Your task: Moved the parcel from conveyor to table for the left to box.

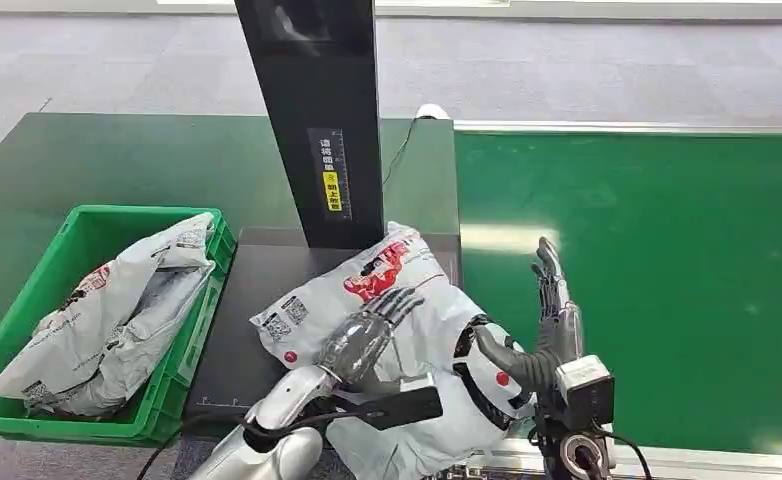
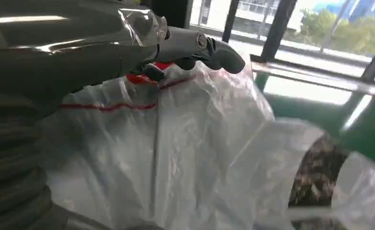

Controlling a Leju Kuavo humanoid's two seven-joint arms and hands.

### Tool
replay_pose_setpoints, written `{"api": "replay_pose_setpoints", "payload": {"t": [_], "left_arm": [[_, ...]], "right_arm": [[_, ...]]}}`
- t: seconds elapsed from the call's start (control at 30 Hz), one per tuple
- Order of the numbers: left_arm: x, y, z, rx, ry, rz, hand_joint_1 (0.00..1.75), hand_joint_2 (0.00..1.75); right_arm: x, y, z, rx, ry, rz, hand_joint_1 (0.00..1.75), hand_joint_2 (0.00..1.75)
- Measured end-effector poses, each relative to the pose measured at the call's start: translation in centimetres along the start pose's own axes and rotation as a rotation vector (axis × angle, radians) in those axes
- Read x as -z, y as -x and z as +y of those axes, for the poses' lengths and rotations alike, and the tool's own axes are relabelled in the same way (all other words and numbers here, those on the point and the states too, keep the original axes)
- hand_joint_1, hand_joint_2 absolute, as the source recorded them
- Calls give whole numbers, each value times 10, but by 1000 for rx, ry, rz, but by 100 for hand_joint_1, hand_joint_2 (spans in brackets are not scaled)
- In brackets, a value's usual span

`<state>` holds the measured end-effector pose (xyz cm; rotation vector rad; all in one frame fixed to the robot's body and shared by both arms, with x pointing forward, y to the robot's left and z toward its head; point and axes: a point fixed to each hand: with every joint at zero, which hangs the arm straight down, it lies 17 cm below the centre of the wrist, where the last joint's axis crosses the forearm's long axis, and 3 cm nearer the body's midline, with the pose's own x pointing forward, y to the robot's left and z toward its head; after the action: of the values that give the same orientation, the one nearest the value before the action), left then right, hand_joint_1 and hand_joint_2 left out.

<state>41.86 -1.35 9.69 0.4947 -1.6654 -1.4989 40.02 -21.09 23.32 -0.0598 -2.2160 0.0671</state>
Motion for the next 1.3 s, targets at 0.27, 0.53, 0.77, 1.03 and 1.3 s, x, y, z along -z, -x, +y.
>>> {"api": "replay_pose_setpoints", "payload": {"t": [0.27, 0.53, 0.77, 1.03, 1.3], "left_arm": [[4, 4, -36, 60, 130, 8, 40, 175], [5, 5, -44, 65, 158, 13, 133, 175], [7, 4, -45, 73, 168, 8, 175, 175], [9, -10, -29, 18, 94, -54, 175, 175], [-3, -19, 52, -218, -246, -129, 175, 175]], "right_arm": [[8, 4, 7, 2, -6, 7, 0, 175], [7, 7, 8, 3, -7, 16, 0, 175], [6, 7, 9, 3, -6, 19, 0, 175], [6, 8, 10, 0, -13, 23, 0, 175], [-1, 5, 5, 1, -4, 27, 0, 175]]}}
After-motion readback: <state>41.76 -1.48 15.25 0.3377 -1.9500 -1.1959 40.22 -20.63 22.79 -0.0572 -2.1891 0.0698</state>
